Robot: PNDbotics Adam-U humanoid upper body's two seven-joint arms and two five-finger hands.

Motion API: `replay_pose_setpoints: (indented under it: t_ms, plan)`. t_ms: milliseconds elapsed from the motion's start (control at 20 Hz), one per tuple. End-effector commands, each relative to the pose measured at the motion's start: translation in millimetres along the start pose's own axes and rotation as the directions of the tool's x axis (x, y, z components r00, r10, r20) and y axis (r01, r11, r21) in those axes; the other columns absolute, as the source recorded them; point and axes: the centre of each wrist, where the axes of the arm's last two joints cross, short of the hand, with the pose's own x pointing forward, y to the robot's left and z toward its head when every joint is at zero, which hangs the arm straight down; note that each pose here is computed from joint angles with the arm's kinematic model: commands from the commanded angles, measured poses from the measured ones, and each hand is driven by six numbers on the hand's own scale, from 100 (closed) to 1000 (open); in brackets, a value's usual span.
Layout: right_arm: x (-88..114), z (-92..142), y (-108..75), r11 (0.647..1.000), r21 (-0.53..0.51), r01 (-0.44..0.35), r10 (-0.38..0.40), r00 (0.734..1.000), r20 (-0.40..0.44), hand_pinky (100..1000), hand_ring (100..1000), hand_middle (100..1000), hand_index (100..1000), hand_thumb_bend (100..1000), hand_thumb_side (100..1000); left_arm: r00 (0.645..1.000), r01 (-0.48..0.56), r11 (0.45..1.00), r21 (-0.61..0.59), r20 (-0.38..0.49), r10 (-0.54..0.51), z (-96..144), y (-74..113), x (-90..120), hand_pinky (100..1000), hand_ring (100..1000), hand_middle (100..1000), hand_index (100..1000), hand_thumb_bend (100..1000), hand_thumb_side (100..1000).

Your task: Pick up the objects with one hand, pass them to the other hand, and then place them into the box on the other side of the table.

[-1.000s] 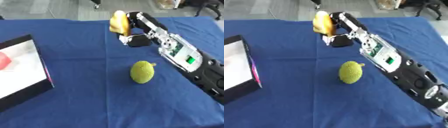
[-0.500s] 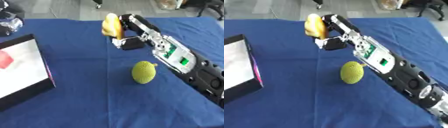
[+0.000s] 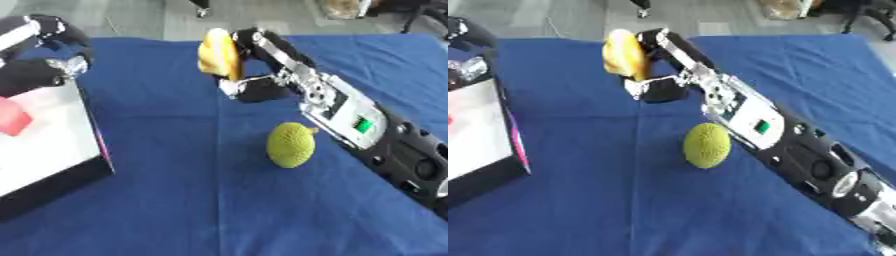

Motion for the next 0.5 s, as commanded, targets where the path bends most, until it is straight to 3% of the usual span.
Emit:
replay_pose_setpoints:
  t_ms: [50,500]
  plan:
    - [5,-4,-2.7,0.999,-0.010,-0.033,0.033,0.999,0.028,700,710,510,596,100,100,0.999,0.043,0.999,-0.025,0.003,-0.043,-6,5.1,10,868,847,800,779,212,621]
    - [5,-8,4.8,0.997,-0.005,-0.078,0.078,0.995,0.060,695,707,511,596,100,100,0.998,0.065,0.996,-0.063,0.008,-0.064,-22,-7.1,23,880,859,820,813,319,624]
